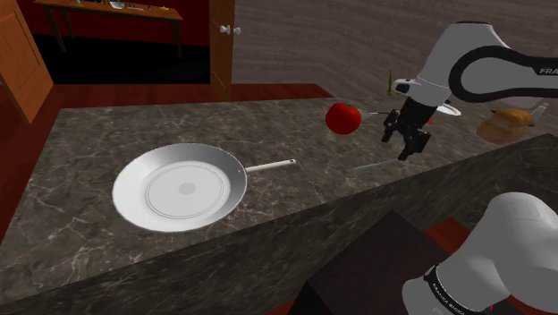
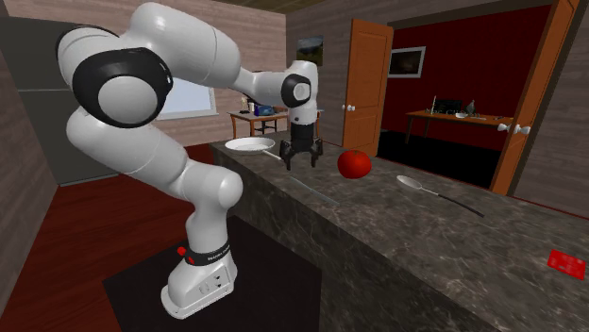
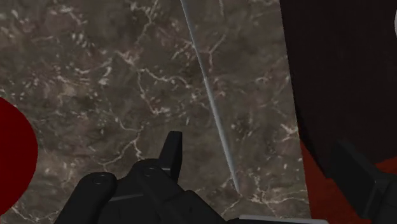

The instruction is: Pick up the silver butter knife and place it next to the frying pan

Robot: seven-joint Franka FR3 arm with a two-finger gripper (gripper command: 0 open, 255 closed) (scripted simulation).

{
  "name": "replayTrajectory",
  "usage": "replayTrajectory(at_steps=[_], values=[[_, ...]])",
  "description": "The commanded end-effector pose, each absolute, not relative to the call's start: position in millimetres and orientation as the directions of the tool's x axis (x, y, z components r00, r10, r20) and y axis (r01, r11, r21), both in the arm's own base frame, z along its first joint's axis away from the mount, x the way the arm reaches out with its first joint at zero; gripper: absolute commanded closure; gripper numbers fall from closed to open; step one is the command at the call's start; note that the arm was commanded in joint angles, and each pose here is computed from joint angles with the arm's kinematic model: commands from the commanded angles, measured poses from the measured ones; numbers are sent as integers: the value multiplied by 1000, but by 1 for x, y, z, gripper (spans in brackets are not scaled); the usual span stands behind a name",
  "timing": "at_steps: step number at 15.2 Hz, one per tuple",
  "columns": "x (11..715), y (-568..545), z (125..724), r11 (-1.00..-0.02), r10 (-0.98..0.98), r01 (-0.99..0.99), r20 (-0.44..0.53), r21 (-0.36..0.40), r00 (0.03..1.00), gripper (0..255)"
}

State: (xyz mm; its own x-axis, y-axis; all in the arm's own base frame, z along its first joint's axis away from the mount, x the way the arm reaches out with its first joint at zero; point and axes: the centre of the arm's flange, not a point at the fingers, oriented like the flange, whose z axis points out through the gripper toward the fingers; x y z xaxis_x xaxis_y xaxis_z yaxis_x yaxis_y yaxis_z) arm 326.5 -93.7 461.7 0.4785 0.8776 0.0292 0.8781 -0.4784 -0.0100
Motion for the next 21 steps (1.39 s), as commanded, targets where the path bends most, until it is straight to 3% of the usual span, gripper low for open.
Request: replayTrajectory(at_steps=[1,2,10,17,18,21], values=[[342,-104,442,-272,961,962,46,-1,271,0],[350,-107,434,-190,980,982,52,3,190,0],[350,-105,394,-190,980,982,52,3,190,0],[350,-105,394,-190,980,982,52,3,190,0],[350,-105,394,-190,980,982,52,3,190,255],[350,-105,394,-190,980,982,52,3,190,255]])
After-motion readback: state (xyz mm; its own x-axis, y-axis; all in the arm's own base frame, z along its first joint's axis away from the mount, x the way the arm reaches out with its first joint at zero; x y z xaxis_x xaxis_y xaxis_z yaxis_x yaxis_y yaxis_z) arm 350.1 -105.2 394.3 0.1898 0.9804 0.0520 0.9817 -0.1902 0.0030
